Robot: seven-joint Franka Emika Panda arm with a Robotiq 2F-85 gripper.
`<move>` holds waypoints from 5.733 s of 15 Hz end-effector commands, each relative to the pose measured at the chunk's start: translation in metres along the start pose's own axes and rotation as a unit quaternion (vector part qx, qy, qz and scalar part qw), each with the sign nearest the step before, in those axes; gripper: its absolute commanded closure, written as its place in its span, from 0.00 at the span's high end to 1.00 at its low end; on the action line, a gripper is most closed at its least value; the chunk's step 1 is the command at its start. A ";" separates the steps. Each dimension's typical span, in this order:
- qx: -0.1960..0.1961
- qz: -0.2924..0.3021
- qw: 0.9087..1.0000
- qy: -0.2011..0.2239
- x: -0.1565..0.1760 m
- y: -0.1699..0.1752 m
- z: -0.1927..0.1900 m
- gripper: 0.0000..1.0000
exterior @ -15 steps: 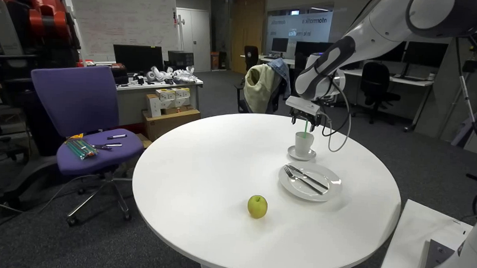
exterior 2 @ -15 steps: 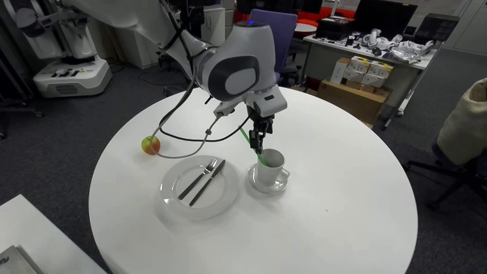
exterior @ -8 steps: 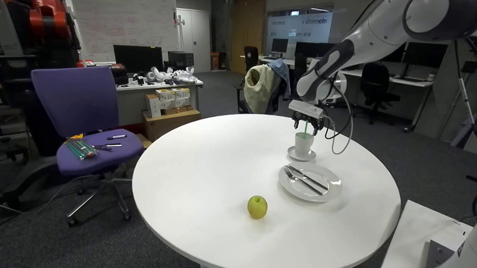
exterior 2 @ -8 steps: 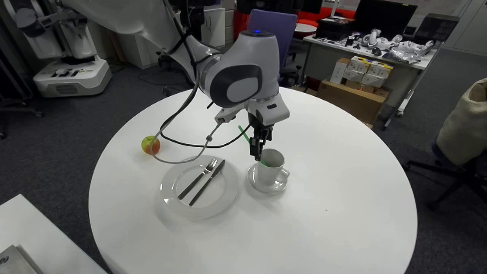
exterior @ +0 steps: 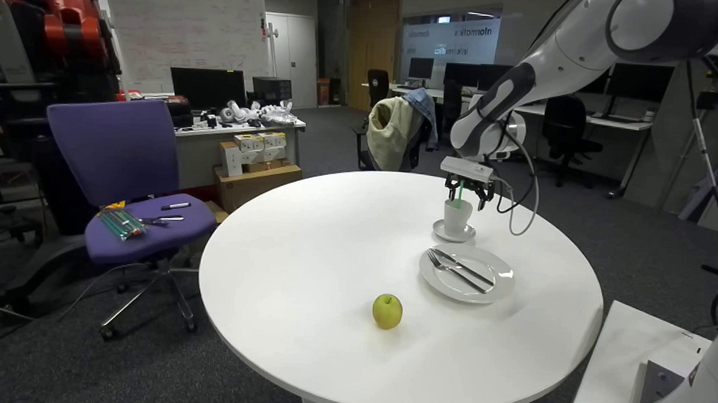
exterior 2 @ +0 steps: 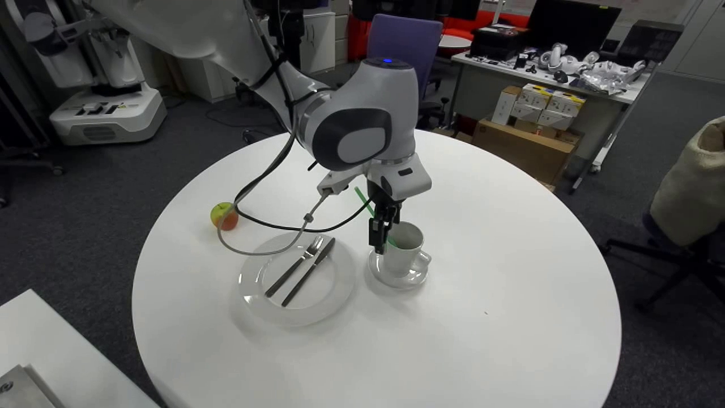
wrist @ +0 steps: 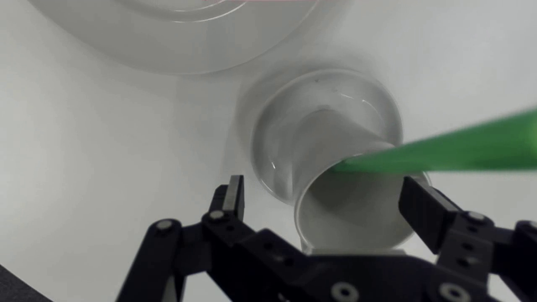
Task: Remove the white mug from the plate and put it on the table
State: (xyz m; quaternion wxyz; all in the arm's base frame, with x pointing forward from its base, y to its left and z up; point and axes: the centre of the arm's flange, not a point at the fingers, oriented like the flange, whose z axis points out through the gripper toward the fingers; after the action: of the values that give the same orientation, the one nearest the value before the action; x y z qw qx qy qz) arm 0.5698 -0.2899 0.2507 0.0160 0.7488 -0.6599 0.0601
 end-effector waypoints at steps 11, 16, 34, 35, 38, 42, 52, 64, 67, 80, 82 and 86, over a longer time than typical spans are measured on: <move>-0.037 -0.002 0.999 0.004 0.029 0.002 0.027 1.00; -0.035 -0.013 0.999 0.014 0.032 -0.011 0.034 1.00; -0.011 -0.107 0.994 0.011 0.030 -0.007 0.011 0.02; -0.003 -0.113 0.994 0.012 0.027 -0.007 0.001 0.02; 0.016 -0.133 0.991 0.014 0.019 -0.004 -0.022 0.02; 0.040 -0.157 0.987 0.012 0.009 0.002 -0.055 0.02; 0.046 -0.274 0.960 -0.030 -0.017 0.095 -0.097 0.02; 0.023 -0.166 0.985 -0.031 0.049 0.141 -0.052 0.02; 0.006 -0.136 0.990 -0.041 0.065 0.143 -0.029 0.02; 0.005 -0.122 0.992 -0.018 0.084 0.127 -0.001 0.02; 0.008 -0.138 0.990 0.008 0.085 0.126 -0.001 0.02; 0.012 -0.147 0.988 0.036 0.088 0.121 0.002 0.02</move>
State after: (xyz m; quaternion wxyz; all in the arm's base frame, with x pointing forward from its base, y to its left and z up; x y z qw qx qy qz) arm 0.4582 -0.3880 0.2469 0.0257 0.8307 -0.5520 0.0671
